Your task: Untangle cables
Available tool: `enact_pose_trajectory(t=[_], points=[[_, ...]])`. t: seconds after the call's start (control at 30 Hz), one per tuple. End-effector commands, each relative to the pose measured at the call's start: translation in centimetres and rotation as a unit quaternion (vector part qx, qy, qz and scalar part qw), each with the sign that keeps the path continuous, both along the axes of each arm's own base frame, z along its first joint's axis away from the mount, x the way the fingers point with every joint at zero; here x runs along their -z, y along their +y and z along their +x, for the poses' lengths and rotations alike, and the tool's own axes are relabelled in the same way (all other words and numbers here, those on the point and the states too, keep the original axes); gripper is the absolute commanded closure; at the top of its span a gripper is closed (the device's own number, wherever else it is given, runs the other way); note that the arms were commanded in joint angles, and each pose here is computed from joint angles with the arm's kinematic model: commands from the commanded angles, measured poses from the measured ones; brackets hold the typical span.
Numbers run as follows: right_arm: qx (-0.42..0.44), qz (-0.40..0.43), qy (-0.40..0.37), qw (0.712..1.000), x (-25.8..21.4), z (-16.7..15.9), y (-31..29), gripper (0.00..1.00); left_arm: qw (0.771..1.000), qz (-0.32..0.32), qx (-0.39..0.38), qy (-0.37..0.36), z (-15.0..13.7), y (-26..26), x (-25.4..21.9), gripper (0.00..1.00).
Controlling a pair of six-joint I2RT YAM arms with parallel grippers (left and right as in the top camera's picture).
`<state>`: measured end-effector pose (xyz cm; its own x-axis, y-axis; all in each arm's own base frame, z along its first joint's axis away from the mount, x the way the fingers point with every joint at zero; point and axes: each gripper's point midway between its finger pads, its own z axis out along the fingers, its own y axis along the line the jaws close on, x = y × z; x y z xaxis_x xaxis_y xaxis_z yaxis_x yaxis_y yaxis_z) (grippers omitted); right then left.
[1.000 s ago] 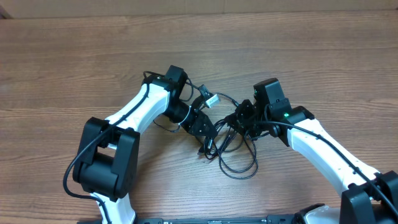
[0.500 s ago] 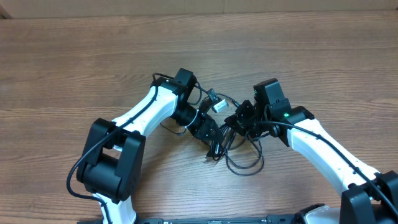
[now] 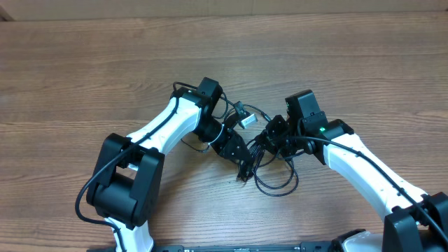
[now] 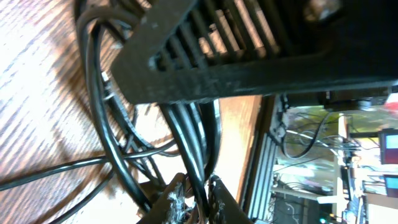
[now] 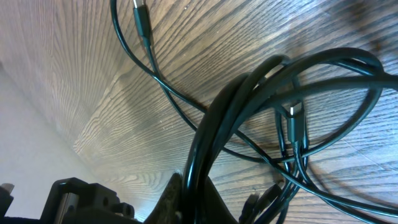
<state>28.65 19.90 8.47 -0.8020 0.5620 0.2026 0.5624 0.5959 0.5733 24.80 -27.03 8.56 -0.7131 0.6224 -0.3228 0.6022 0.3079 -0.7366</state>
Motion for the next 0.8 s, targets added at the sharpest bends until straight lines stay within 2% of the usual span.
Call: enact_pose_trajectory(t=[0.0,0.1,0.2,0.47,0.63,0.77], points=[[0.0,-0.006,-0.004,1.0,0.0,0.2,-0.2,0.96,0.999,0.025,0.004,-0.033,0.5,0.5,-0.1,0.87],[0.0,-0.006,-0.004,1.0,0.0,0.2,-0.2,0.96,0.999,0.024,0.004,-0.034,0.5,0.5,-0.1,0.87],[0.0,-0.006,-0.004,1.0,0.0,0.2,-0.2,0.96,0.999,0.03,0.004,-0.038,0.6,0.6,0.1,0.96],[-0.011,-0.012,-0.001,1.0,0.3,-0.3,-0.4,0.96,0.99,0.131,-0.022,-0.055,1.7,2.9,2.4,0.96],[-0.023,-0.012,-0.008,1.0,0.2,-0.3,-0.3,0.96,0.987,0.148,-0.027,-0.059,1.9,3.3,2.8,0.96],[-0.07,0.018,-0.036,0.997,-0.7,-0.4,0.9,0.96,0.984,0.162,-0.032,-0.06,2.0,3.7,3.1,0.96]])
